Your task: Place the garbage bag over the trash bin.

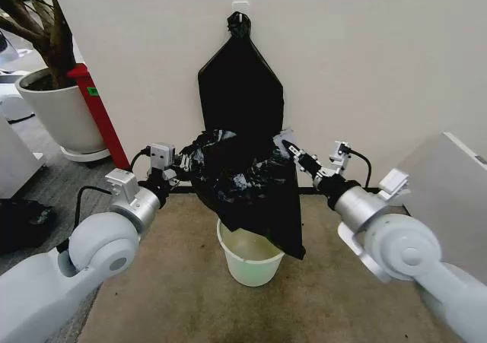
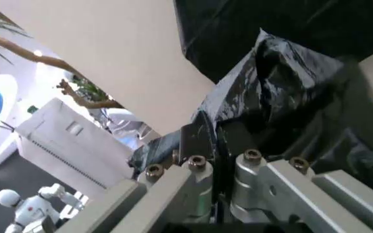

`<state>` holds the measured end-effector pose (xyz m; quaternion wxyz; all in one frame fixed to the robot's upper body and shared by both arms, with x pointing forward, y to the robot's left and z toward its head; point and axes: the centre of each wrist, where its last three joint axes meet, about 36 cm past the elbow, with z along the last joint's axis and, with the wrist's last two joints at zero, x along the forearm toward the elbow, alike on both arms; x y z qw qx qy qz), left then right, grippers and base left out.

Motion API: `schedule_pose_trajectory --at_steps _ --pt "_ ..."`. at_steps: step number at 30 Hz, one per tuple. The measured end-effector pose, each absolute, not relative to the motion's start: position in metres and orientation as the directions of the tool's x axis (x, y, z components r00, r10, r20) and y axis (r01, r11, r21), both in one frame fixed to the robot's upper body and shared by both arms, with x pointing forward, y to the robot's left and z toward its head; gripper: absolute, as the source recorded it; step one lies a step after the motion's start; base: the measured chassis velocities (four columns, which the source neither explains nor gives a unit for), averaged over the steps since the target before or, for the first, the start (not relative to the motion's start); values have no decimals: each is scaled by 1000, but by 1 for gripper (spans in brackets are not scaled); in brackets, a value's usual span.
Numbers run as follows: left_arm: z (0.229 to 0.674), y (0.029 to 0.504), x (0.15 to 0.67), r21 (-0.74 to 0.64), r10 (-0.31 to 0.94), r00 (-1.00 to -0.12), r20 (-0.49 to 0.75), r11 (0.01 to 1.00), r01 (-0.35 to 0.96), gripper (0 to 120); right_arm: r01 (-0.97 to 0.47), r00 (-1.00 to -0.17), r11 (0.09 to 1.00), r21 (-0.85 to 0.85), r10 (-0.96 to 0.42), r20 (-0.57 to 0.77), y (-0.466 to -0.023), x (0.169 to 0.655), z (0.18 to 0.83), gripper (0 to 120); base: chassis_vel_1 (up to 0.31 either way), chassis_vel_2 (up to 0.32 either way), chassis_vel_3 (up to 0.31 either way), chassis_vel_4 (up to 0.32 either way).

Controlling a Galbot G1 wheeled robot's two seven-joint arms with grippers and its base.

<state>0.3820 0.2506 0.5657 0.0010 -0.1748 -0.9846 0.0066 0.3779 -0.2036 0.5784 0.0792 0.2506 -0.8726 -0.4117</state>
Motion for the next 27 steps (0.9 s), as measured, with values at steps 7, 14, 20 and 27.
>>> schedule_pose_trajectory --at_steps 7,14,20,27 --pt "551 251 383 -12 318 -948 4 948 318 0 -328 -884 514 792 -463 -66 -192 386 557 0 0 0 0 0" --pt "559 253 391 -5 296 -955 -29 955 296 0 -363 -883 493 791 -454 -122 -190 395 577 0 0 0 0 0" --pt "567 253 393 -6 297 -954 -46 955 298 0 -393 -869 458 797 -470 -158 -177 406 594 0 0 0 0 0" --pt "559 252 388 -14 301 -953 -22 953 302 0 -349 -866 411 842 -486 -122 -148 411 579 0 0 0 0 0"
